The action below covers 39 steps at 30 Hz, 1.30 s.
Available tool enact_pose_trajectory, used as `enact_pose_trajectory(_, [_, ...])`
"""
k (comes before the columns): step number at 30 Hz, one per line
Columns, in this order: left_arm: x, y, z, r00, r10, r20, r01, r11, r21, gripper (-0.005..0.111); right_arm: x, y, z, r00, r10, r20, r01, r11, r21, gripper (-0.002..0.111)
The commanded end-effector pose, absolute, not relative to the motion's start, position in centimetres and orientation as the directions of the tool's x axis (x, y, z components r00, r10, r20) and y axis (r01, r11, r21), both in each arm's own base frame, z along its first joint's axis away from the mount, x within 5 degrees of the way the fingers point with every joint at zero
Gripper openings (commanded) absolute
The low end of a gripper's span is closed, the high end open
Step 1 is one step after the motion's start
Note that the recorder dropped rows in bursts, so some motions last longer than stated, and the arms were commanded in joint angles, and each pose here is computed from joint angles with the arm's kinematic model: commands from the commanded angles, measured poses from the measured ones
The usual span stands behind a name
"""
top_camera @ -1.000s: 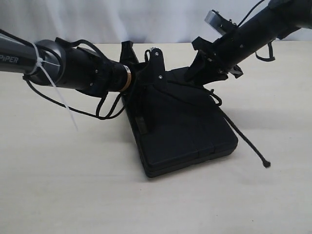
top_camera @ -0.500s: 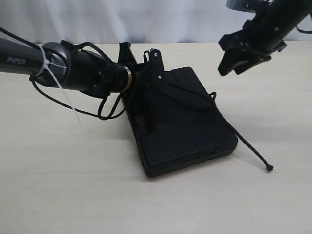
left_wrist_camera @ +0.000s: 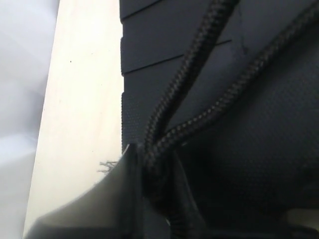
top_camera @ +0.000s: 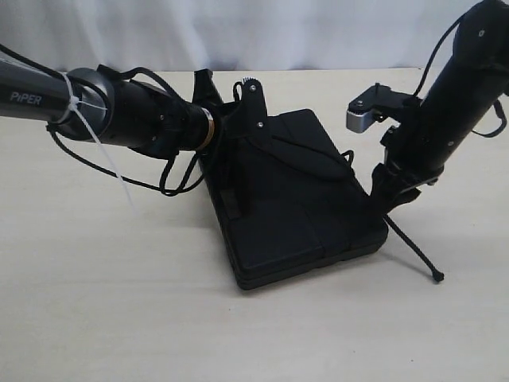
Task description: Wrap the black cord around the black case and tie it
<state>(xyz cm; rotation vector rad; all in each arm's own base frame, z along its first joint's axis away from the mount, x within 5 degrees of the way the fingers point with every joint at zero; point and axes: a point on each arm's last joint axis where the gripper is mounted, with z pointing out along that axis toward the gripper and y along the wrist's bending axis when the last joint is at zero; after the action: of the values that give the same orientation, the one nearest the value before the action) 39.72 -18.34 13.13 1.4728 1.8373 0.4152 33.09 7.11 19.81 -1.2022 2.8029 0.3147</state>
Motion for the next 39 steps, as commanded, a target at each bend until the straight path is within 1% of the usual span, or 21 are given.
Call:
enact_pose_trajectory(1, [39.6, -18.7, 12.8, -0.089, 0.918, -0.386, 0.719, 0.328, 0.613, 0.0, 33.8, 7.4, 19.8, -0.659, -0.713, -0.238, -0.742, 0.668, 0.057, 0.042])
enact_pose_trajectory(5, [39.6, -18.7, 12.8, -0.095, 0.916, -0.389, 0.718, 0.334, 0.611, 0.0, 34.3, 7.5, 19.8, -0.665, -0.695, -0.274, -0.729, 0.684, 0.032, 0.042])
enact_pose_trajectory(10, [39.6, -18.7, 12.8, -0.095, 0.916, -0.389, 0.718, 0.334, 0.611, 0.0, 34.4, 7.5, 18.4, -0.677, -0.699, -0.232, -0.728, 0.682, 0.069, 0.042])
enact_pose_trajectory(16, [39.6, -18.7, 12.8, -0.097, 0.916, -0.39, 0.718, 0.336, 0.61, 0.0, 34.6, 7.9, 17.4, -0.695, -0.679, -0.239, -0.714, 0.69, 0.118, 0.041])
enact_pose_trajectory(17, [39.6, -18.7, 12.8, -0.097, 0.916, -0.39, 0.718, 0.336, 0.61, 0.0, 34.6, 7.9, 17.4, -0.695, -0.678, -0.239, -0.714, 0.69, 0.118, 0.039])
enact_pose_trajectory(19, [39.6, -18.7, 12.8, -0.096, 0.915, -0.391, 0.718, 0.336, 0.609, 0.0, 34.6, 7.9, 17.4, -0.695, -0.679, -0.236, -0.714, 0.689, 0.121, 0.027])
enact_pose_trajectory(21, [39.6, -18.8, 12.8, -0.107, 0.909, -0.402, 0.717, 0.35, 0.602, 0.0, 34.6, 7.9, 17.4, -0.695, -0.679, -0.236, -0.714, 0.689, 0.121, 0.008])
enact_pose_trajectory(22, [39.6, -18.8, 12.8, -0.112, 0.903, -0.414, 0.719, 0.361, 0.594, 0.0, 34.6, 7.9, 17.4, -0.698, -0.676, -0.235, -0.711, 0.692, 0.122, 0.005])
enact_pose_trajectory(24, [39.5, -18.9, 12.8, -0.119, 0.897, -0.425, 0.72, 0.373, 0.586, 0.0, 34.5, 7.9, 17.4, -0.701, -0.676, -0.229, -0.71, 0.693, 0.126, 0.004])
enact_pose_trajectory(26, [39.5, -18.9, 12.8, -0.134, 0.888, -0.439, 0.718, 0.393, 0.575, 0.006, 34.5, 7.9, 17.3, -0.711, -0.669, -0.218, -0.7, 0.703, 0.128, 0.004])
enact_pose_trajectory(29, [39.5, -18.9, 13.4, -0.156, 0.87, -0.468, 0.706, 0.43, 0.564, 0.023, 34.4, 7.8, 17.5, -0.719, -0.662, -0.212, -0.691, 0.713, 0.12, 0.004])
enact_pose_trajectory(32, [39.5, -18.5, 14.9, -0.238, 0.82, -0.521, 0.657, 0.531, 0.535, 0.043, 34.3, 7.6, 18.1, -0.716, -0.665, -0.212, -0.693, 0.714, 0.101, 0.004])
enact_pose_trajectory(34, [39.4, -18.0, 16.3, -0.324, 0.76, -0.563, 0.596, 0.626, 0.503, 0.053, 34.2, 7.5, 19.0, -0.711, -0.665, -0.229, -0.695, 0.714, 0.083, 0.004])
enact_pose_trajectory(37, [39.1, -16.7, 18.0, -0.436, 0.701, -0.564, 0.491, 0.711, 0.504, 0.058, 33.8, 7.5, 20.6, -0.7, -0.663, -0.265, -0.698, 0.714, 0.057, 0.004])
enact_pose_trajectory(39, [38.8, -15.9, 18.5, -0.515, 0.656, -0.552, 0.429, 0.755, 0.496, 0.058, 33.5, 7.4, 21.7, -0.701, -0.651, -0.29, -0.69, 0.723, 0.043, 0.004])
